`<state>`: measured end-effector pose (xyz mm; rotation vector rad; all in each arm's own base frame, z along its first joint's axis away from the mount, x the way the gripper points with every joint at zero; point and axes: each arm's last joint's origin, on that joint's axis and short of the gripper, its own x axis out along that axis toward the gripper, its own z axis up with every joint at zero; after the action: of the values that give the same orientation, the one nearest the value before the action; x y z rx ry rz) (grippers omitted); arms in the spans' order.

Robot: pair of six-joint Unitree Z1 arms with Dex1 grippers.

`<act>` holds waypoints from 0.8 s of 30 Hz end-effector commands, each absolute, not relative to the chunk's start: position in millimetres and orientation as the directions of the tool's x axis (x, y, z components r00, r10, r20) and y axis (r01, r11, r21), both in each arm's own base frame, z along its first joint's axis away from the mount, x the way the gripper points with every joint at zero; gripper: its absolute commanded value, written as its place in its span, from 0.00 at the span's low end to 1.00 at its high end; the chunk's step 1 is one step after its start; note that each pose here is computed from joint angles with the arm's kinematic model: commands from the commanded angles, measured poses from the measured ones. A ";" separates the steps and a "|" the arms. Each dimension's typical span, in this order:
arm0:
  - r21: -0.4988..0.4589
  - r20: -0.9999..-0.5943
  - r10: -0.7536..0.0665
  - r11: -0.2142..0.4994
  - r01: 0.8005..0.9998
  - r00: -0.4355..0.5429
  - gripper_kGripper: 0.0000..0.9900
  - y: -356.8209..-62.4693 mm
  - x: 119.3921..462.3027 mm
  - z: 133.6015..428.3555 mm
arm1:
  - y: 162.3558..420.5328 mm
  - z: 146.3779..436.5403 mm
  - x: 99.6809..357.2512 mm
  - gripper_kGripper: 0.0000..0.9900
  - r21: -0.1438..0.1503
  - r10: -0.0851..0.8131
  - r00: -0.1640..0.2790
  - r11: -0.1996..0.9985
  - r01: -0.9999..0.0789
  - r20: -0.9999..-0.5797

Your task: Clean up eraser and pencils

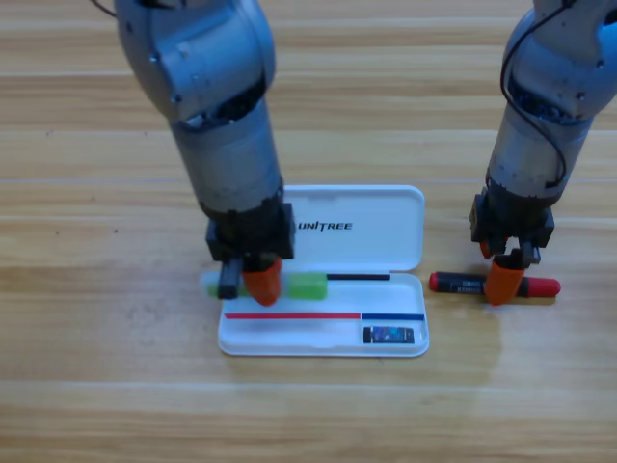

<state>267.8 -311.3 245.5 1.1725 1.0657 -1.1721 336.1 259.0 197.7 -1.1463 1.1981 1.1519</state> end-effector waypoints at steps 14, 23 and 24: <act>-0.049 -0.997 -0.053 -0.020 0.999 -0.050 0.00 -345.7 280.9 210.2 | 249.9 188.2 334.1 0.00 0.011 -0.032 -0.012 0.040 -0.999 -0.999; -0.059 -0.998 -0.036 -0.013 0.998 -0.060 0.00 -342.1 285.2 202.7 | 245.9 241.8 309.3 0.00 -0.041 0.015 0.041 0.013 -0.999 -0.999; -0.061 -0.998 -0.034 -0.011 0.998 -0.061 0.00 -341.6 285.6 201.7 | 246.7 244.8 306.4 0.00 -0.041 0.017 0.041 0.007 -0.999 -0.999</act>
<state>285.3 -338.6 229.5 1.1371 1.1475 -1.2516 326.3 250.8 216.5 -1.1960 1.2000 1.1849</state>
